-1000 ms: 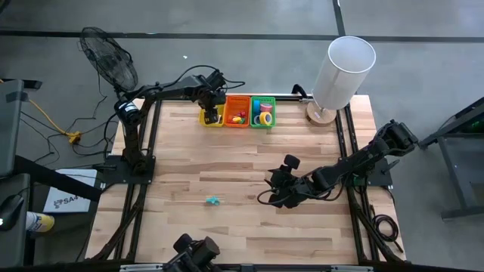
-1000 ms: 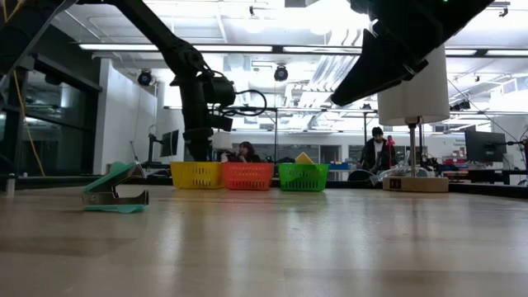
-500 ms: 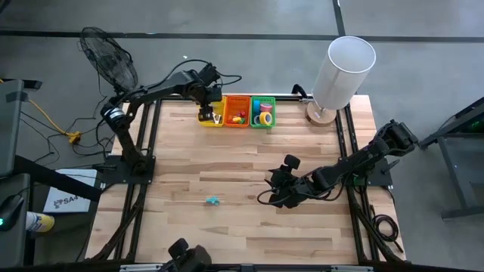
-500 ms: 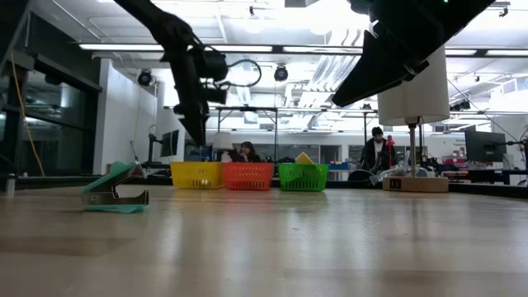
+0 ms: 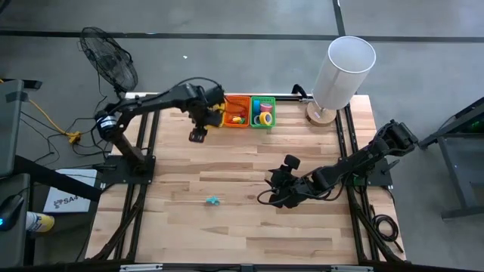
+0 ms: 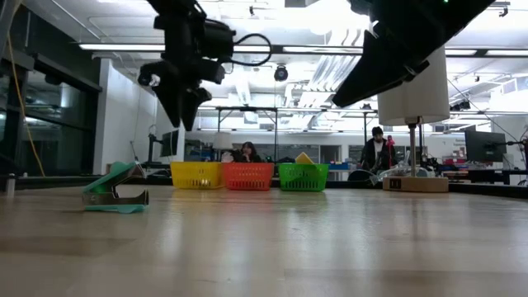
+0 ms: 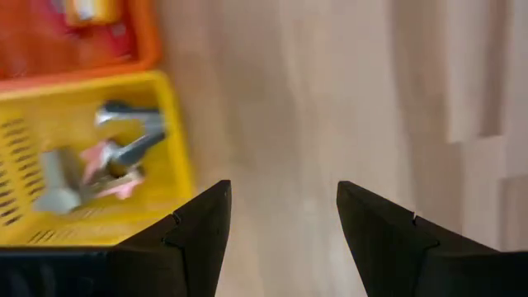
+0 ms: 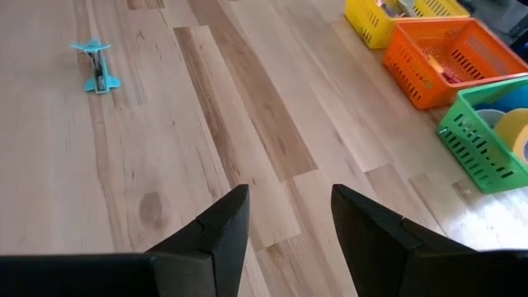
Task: Pick and place Stapler, Stapler remover, tape
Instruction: Put the light blue staple remover into the yellow basket
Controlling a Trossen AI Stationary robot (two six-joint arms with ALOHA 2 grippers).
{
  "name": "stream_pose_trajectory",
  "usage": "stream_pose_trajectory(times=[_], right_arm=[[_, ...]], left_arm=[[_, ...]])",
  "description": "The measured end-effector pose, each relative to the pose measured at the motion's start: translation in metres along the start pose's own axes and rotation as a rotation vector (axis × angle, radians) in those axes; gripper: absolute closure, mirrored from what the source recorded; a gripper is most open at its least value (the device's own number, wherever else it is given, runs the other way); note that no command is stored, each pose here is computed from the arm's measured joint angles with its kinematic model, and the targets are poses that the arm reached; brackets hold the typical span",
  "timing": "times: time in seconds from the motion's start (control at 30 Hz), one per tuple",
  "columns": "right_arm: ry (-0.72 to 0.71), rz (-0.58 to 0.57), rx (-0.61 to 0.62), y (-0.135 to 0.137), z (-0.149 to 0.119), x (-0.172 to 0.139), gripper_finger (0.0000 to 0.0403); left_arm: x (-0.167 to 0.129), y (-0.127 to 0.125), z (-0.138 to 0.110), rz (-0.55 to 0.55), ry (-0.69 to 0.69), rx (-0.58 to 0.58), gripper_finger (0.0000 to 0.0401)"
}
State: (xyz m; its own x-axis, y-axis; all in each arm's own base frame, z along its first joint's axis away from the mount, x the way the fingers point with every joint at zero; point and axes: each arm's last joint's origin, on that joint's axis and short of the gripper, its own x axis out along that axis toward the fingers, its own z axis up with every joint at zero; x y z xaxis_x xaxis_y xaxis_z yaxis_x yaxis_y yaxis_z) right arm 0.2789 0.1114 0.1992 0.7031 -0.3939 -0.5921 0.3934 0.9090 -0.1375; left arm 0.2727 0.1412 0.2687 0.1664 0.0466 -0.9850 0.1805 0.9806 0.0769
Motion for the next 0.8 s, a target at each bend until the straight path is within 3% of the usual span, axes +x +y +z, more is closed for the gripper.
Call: stream_pose_trajectory(times=[0.4, 0.8], right_arm=[[0.048, 0.067, 0.012, 0.002, -0.002, -0.001, 0.0238], [0.09, 0.049, 0.043, 0.002, -0.009, -0.004, 0.0238]], left_arm=[[0.025, -0.072, 0.022, -0.073, 0.113, 0.07, 0.0183], [0.065, -0.149, 0.024, -0.087, 0.147, 0.035, 0.0183]])
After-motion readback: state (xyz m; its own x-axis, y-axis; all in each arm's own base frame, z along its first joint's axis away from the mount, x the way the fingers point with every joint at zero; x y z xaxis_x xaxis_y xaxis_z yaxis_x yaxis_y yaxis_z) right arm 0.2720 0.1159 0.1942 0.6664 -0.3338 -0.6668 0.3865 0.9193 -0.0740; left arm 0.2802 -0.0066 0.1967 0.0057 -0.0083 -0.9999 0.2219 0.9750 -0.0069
